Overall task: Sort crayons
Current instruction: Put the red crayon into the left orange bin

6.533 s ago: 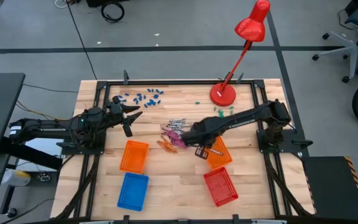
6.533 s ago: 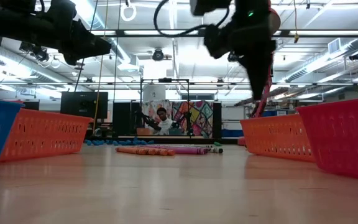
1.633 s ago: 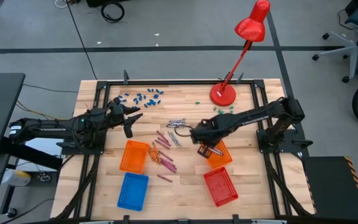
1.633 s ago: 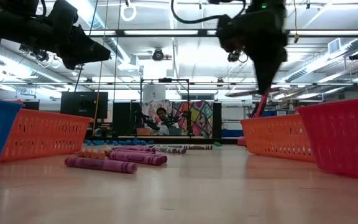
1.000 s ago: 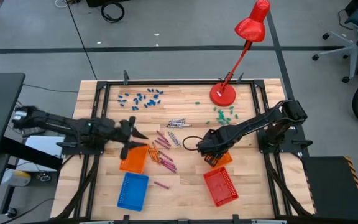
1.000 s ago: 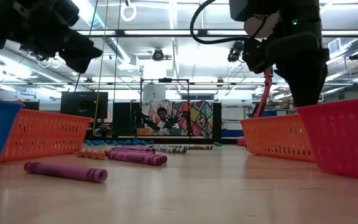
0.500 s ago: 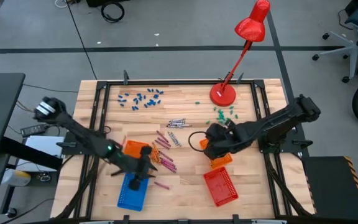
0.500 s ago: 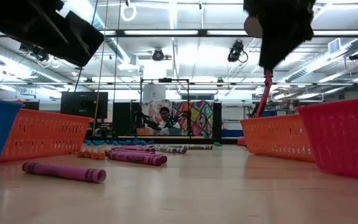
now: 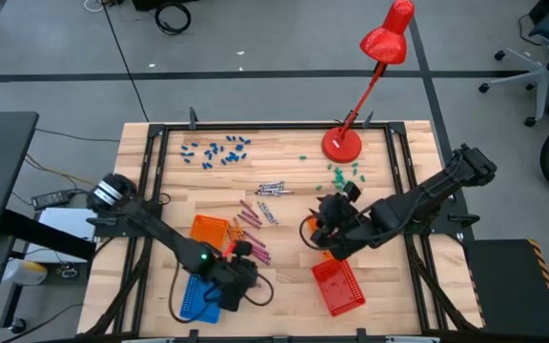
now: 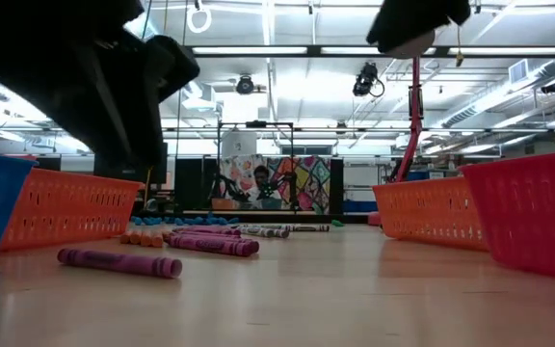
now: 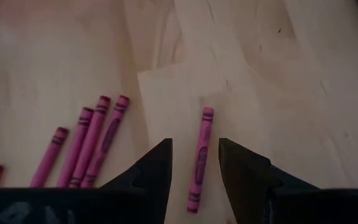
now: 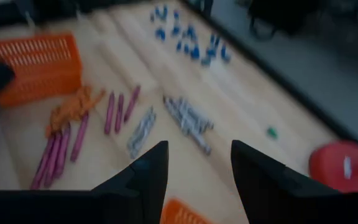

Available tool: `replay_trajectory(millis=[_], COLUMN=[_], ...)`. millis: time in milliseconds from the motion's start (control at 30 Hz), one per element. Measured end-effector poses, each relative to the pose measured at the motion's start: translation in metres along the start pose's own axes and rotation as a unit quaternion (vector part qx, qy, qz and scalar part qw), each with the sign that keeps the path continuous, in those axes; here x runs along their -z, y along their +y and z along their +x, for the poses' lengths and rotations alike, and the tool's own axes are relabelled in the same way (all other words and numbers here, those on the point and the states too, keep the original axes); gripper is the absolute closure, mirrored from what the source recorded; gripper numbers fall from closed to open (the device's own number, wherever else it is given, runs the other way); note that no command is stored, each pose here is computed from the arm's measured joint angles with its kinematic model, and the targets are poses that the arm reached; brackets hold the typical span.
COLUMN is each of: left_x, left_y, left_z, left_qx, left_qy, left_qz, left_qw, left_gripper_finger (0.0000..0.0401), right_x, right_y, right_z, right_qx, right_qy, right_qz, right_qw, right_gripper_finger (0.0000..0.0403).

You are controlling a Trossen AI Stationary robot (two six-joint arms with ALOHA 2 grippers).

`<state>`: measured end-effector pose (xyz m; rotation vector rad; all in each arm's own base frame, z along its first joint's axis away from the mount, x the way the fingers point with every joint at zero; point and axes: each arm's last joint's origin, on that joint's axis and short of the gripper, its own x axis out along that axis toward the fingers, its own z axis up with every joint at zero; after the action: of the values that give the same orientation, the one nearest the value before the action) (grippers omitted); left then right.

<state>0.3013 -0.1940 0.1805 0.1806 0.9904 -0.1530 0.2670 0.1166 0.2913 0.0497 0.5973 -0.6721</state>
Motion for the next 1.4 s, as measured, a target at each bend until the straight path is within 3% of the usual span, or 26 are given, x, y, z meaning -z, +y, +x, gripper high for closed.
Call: replay_trajectory(millis=[400,700,1400], left_x=[0.004,0.010,0.009], left_y=[-0.002,0.003,0.020], left_z=[0.021,0.036,0.050], left_qx=[-0.009,-0.013,0.028], left_qy=[0.039,0.068,0.093], left_qz=[0.022,0.054,0.010], left_qw=[0.999,0.996,0.995], left_gripper_finger=[0.0259,0.0259,0.0260], right_x=[-0.027,-0.033,-0.033], right_y=[0.024,0.021,0.022], right_z=[-0.013,-0.008,-0.009], right_qx=[-0.030,-0.013,-0.018], right_qy=[-0.139,-0.147,-0.148], right_qz=[-0.045,-0.069,-0.076], right_qw=[0.989,0.987,0.986], right_gripper_finger=[0.0225,0.0225,0.0225])
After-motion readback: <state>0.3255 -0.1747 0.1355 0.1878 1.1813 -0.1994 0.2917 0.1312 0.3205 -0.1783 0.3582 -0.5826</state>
